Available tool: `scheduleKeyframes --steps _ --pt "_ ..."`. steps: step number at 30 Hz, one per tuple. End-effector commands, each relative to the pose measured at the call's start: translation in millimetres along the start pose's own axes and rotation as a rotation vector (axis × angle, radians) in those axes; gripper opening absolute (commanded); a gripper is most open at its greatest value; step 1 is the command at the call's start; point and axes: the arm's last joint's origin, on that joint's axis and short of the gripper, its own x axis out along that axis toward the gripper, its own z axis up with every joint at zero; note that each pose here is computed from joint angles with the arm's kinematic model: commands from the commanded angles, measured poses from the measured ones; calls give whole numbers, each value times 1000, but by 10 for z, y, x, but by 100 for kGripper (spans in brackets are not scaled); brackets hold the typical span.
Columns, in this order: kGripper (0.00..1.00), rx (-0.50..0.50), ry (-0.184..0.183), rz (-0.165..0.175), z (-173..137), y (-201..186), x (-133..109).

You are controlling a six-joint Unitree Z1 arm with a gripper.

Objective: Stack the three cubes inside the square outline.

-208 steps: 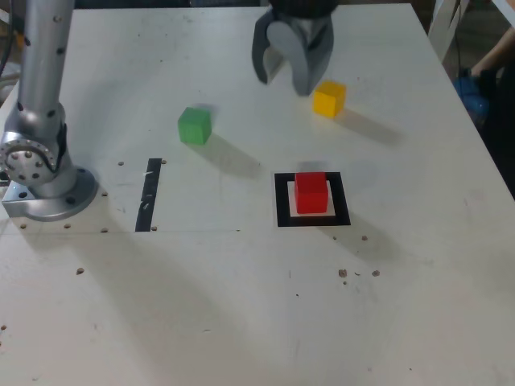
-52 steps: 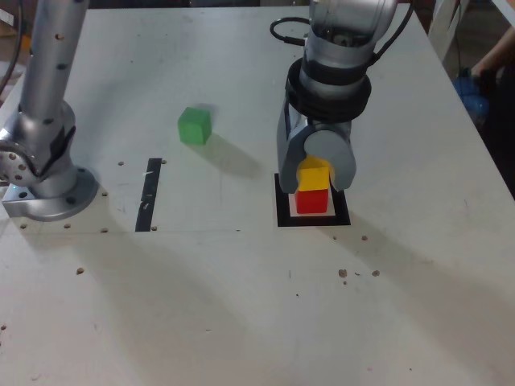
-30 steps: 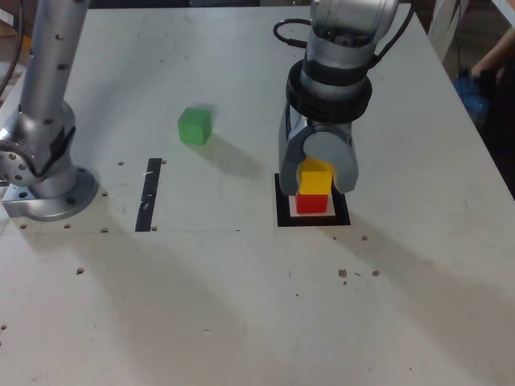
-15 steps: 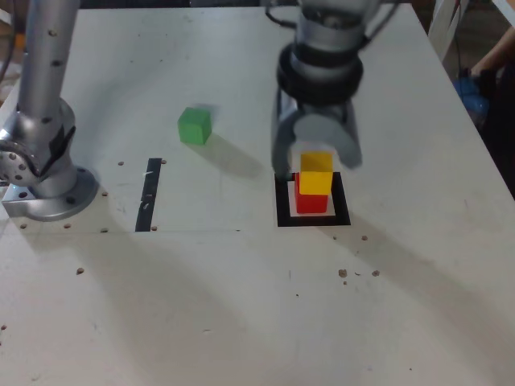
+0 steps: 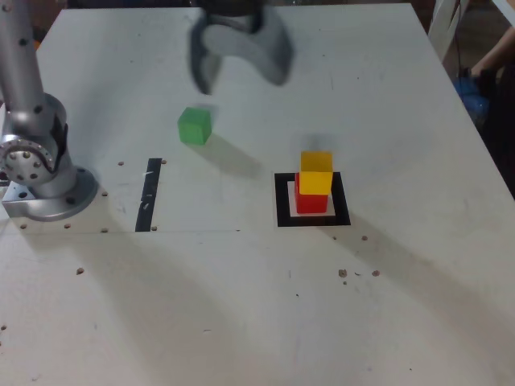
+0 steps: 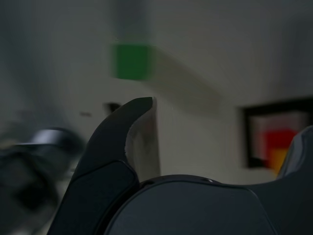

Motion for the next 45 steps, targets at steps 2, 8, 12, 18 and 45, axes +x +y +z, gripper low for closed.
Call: scheduleKeyframes --steps 2,8,12,18,45 --pt "99 -14 62 -14 -123 115 199" --pt "99 7 96 -3 -151 119 403" --pt "99 12 107 0 -140 119 578" --pt "100 -10 124 -16 -193 220 867" --pt "67 73 135 -61 -84 232 1213"
